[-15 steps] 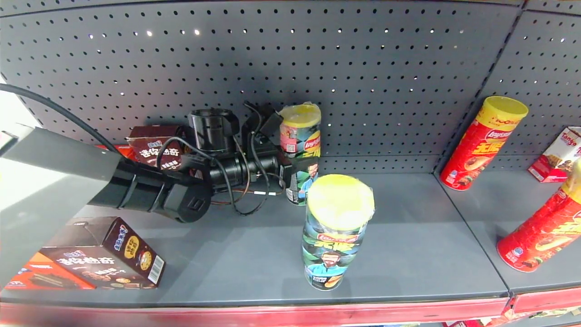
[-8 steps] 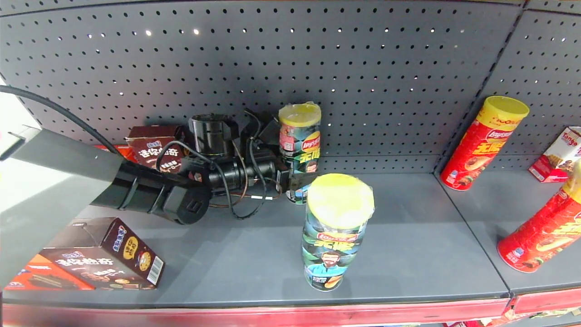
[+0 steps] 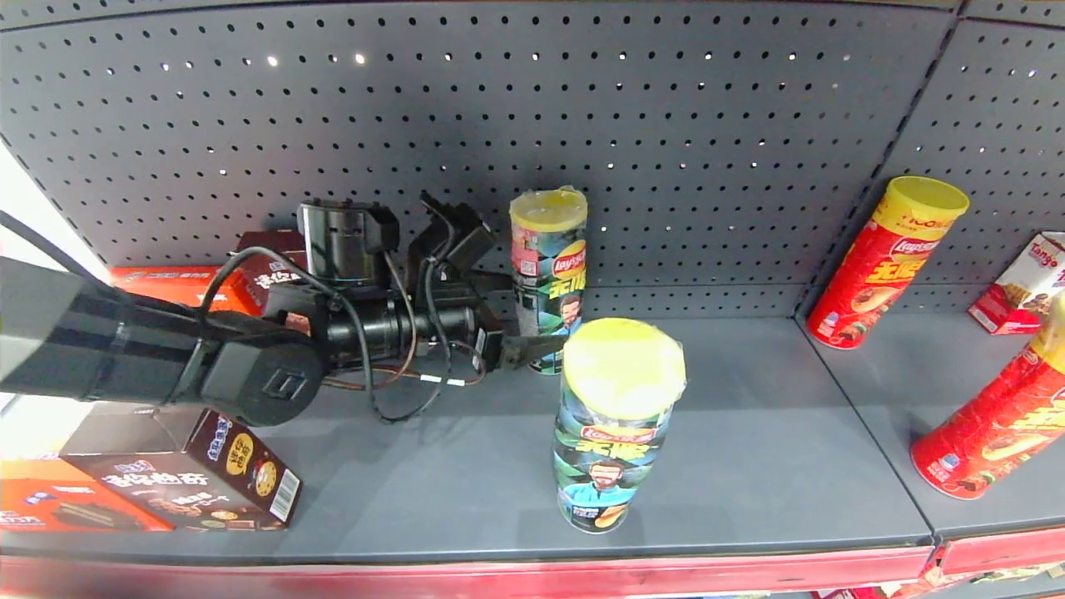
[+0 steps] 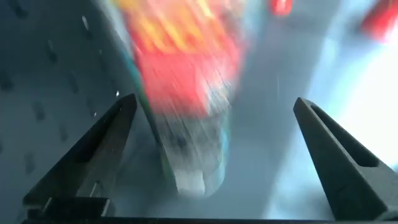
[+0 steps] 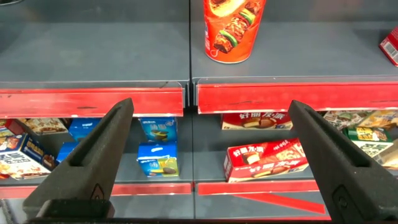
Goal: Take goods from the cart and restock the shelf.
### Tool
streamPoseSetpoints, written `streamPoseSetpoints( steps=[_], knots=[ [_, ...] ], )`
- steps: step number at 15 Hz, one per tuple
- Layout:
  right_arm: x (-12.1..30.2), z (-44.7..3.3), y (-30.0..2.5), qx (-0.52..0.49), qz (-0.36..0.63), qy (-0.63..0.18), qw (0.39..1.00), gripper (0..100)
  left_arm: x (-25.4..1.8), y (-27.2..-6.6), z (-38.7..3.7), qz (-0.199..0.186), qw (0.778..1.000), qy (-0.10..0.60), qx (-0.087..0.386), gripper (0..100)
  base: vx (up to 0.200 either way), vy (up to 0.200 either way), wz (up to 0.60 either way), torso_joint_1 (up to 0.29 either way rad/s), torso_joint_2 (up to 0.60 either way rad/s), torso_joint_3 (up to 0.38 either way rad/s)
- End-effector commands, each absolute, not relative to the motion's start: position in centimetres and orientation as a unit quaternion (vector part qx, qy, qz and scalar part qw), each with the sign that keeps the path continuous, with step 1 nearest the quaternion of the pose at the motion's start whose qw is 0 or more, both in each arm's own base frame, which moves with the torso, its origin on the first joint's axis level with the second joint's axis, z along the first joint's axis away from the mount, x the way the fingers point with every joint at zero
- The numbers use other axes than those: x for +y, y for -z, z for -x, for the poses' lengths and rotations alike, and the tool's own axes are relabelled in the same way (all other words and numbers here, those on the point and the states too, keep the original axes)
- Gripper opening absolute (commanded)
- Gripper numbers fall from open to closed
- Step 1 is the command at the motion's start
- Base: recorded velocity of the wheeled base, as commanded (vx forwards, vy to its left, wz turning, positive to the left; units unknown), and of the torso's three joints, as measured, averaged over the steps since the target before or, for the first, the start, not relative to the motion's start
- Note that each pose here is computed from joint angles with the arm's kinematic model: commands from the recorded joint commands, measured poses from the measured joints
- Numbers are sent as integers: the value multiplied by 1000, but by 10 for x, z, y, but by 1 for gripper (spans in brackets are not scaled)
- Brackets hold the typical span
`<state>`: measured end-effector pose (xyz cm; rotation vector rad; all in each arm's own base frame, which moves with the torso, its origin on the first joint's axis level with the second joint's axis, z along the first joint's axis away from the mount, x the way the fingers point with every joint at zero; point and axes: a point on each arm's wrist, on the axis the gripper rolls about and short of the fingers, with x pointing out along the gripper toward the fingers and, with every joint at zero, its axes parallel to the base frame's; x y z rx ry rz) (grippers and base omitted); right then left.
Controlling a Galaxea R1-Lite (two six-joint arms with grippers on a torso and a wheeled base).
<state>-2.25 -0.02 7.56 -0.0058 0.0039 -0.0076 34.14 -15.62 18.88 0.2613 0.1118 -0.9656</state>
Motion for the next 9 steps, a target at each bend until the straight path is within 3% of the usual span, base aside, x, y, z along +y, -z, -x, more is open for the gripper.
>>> streamPoseSetpoints(
  steps=[1,9],
  knots=[
    [0,22,-76,3,3,4,1000,100,-141,-207,-325,-157,888,429,57,100,0,0,0,0,0,0],
    [0,22,-76,3,3,4,1000,100,-140,-215,-336,-171,916,359,55,100,0,0,0,0,0,0]
  ],
)
